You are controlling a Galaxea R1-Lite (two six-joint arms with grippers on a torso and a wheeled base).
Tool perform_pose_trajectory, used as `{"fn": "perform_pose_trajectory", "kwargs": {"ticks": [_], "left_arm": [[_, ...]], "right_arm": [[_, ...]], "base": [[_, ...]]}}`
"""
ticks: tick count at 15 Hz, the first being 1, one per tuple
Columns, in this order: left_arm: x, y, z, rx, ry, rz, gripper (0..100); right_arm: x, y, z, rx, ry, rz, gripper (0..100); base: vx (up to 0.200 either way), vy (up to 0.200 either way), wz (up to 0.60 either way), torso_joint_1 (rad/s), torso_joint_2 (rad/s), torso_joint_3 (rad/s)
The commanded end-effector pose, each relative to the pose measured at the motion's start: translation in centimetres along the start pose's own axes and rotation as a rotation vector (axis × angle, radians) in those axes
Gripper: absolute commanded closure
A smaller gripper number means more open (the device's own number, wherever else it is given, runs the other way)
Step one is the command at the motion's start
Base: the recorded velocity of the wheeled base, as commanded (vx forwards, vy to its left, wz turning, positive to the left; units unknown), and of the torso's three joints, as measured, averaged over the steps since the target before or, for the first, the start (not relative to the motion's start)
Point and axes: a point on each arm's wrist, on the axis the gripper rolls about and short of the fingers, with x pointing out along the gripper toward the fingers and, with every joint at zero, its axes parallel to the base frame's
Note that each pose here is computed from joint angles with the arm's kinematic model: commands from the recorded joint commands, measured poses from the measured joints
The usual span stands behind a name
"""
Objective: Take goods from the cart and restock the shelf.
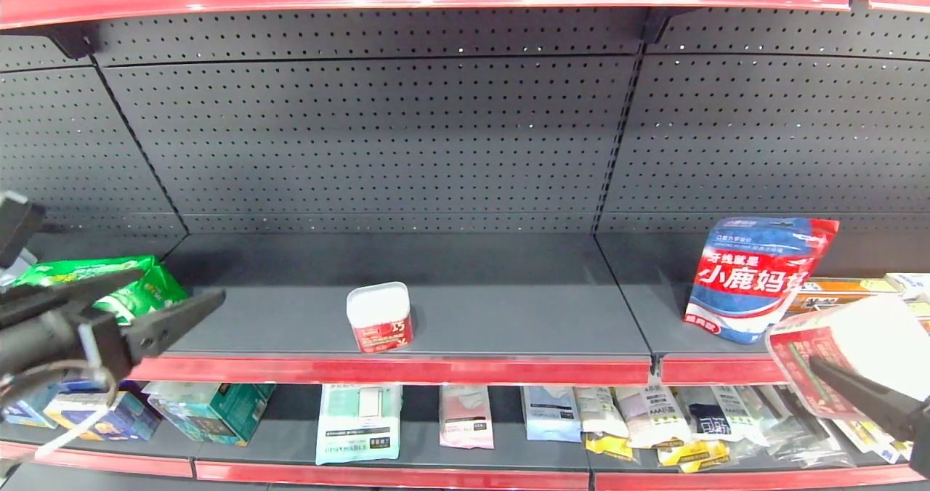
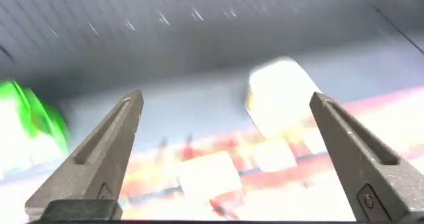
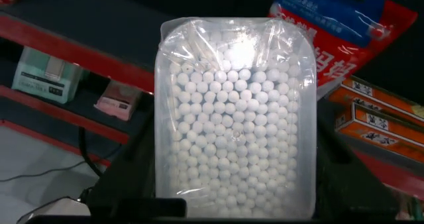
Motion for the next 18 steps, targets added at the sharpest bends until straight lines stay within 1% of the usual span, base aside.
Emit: {"fn": "perform_pose_trajectory", "kwargs": {"ticks": [1, 2, 3, 4, 5, 6, 8, 10, 12, 14, 17, 18], "left_arm": [[-11.0, -3.9, -5.7, 0.026, -0.02, -0.188, 0], [-12.3, -4.1, -6.7, 0.032, -0.009, -0.221, 0], [-14.6, -4.4, -8.7, 0.042, -0.005, -0.248, 0], [-15.2, -4.5, -9.5, 0.044, -0.014, -0.245, 0], [-15.4, -4.5, -9.8, 0.044, -0.018, -0.241, 0], [-16.0, -4.5, -10.8, 0.049, -0.022, -0.216, 0], [-16.5, -4.6, -12.0, 0.087, -0.008, -0.196, 0], [-16.2, -4.5, -12.6, 0.108, 0.0, -0.172, 0], [-15.6, -4.3, -12.8, 0.122, -0.019, -0.133, 0], [-15.2, -4.2, -12.9, 0.125, -0.034, -0.119, 0], [-15.1, -4.2, -13.0, 0.126, -0.032, -0.12, 0], [-15.1, -4.2, -12.9, 0.127, -0.037, -0.119, 0]], "right_arm": [[2.0, 0.0, 0.7, -0.01, 0.049, 0.049, 100], [2.1, 0.1, 0.6, -0.012, 0.057, 0.062, 100], [2.2, 0.5, 0.4, -0.017, 0.058, 0.102, 100], [2.3, 0.6, 0.3, -0.019, 0.065, 0.11, 100], [2.4, 0.6, 0.2, -0.018, 0.071, 0.111, 100], [2.7, 0.6, 0.4, -0.021, 0.074, 0.112, 100], [3.0, 0.5, 0.7, -0.024, 0.076, 0.111, 100], [3.2, 0.5, 0.8, -0.024, 0.074, 0.11, 100], [3.2, 0.5, 0.9, -0.024, 0.074, 0.11, 100], [3.2, 0.5, 0.9, -0.024, 0.076, 0.111, 100], [3.2, 0.4, 1.2, -0.025, 0.065, 0.108, 100], [3.5, 0.3, 1.4, -0.028, 0.067, 0.109, 100]], "base": [[0.0, 0.0, 0.0, 0.0, 0.0, 0.0], [0.0, 0.0, 0.0, 0.0, 0.0, 0.0], [0.0, 0.0, 0.0, 0.0, 0.0, 0.0], [0.0, 0.0, 0.0, 0.0, 0.0, 0.0], [0.0, 0.0, 0.0, 0.0, 0.0, 0.0], [0.0, 0.0, 0.0, 0.0, 0.0, 0.0], [0.0, 0.0, 0.0, 0.0, 0.0, 0.0], [0.0, 0.0, 0.6, 0.007, 0.0, 0.002], [0.0, 0.0, 0.6, 0.0, 0.0, 0.002], [0.0, 0.0, 0.6, 0.01, 0.0, -0.005], [0.0, 0.0, 0.6, 0.006, 0.0, 0.004], [0.0, 0.0, 0.0, 0.0, 0.0, 0.0]]}}
